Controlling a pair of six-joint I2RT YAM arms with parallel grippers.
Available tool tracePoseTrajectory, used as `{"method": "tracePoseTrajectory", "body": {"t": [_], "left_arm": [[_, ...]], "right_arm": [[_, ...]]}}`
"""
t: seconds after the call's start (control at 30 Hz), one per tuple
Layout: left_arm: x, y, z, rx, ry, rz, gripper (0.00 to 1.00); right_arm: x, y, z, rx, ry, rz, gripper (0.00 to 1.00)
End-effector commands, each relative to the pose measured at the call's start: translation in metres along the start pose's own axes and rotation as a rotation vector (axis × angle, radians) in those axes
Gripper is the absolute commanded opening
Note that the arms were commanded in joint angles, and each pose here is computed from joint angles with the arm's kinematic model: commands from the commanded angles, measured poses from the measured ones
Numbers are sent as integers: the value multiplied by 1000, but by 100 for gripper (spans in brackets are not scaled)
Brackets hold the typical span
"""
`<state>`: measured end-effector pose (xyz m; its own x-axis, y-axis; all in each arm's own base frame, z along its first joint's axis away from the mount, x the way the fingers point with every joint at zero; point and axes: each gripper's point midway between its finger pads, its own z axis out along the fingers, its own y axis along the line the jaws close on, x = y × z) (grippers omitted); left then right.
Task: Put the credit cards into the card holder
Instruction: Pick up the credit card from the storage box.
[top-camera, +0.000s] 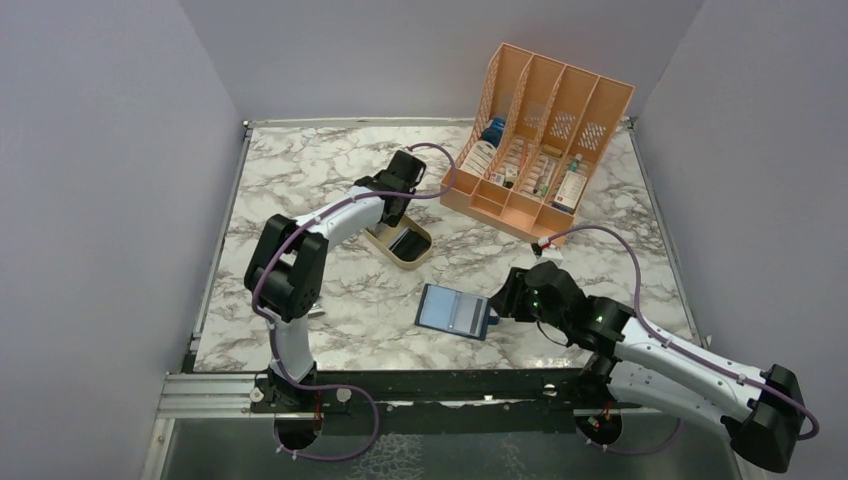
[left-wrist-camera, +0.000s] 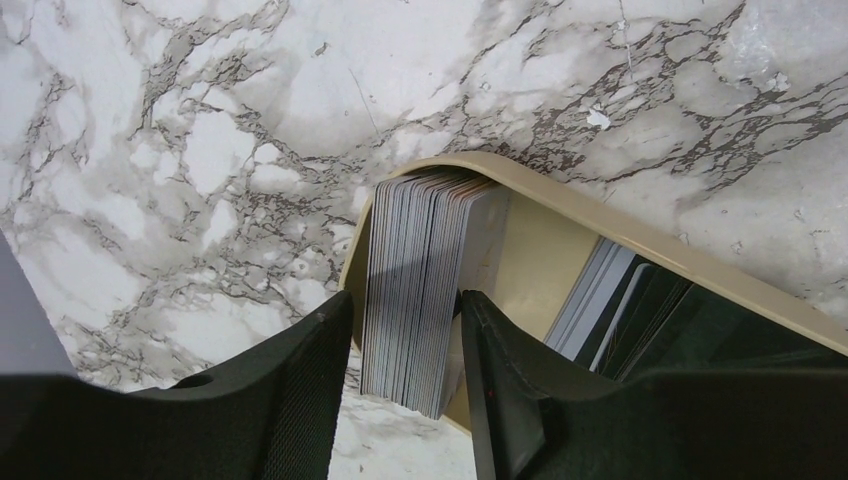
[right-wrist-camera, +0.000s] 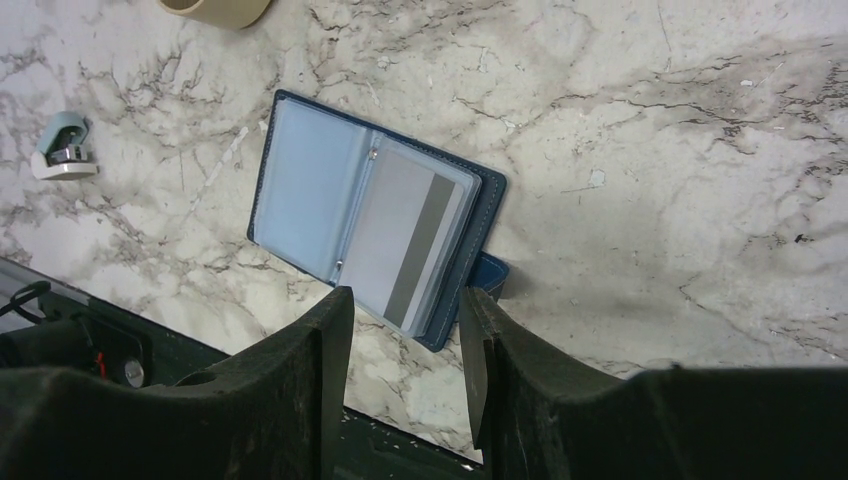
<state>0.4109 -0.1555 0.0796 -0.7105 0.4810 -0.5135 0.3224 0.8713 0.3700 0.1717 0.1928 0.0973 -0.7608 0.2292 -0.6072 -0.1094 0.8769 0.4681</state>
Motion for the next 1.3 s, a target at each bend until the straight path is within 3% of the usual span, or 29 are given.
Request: {"method": "tracePoseTrajectory", "body": {"t": [0.0, 0.43, 0.77, 1.27], "left_arm": [[0, 6, 4, -39, 3, 15, 44], [-1, 6, 1, -31, -2, 22, 28], [-4, -3, -1, 10, -7, 34, 2], [-34, -4, -53, 56, -91, -19, 0]], "right_arm": [[-11, -2, -6, 18, -47, 22, 44], [-17, -5, -14, 9, -91, 34, 44], [-22, -2, -18, 4, -100, 33, 44], [-30, 15, -21, -49, -98, 11, 44]]}}
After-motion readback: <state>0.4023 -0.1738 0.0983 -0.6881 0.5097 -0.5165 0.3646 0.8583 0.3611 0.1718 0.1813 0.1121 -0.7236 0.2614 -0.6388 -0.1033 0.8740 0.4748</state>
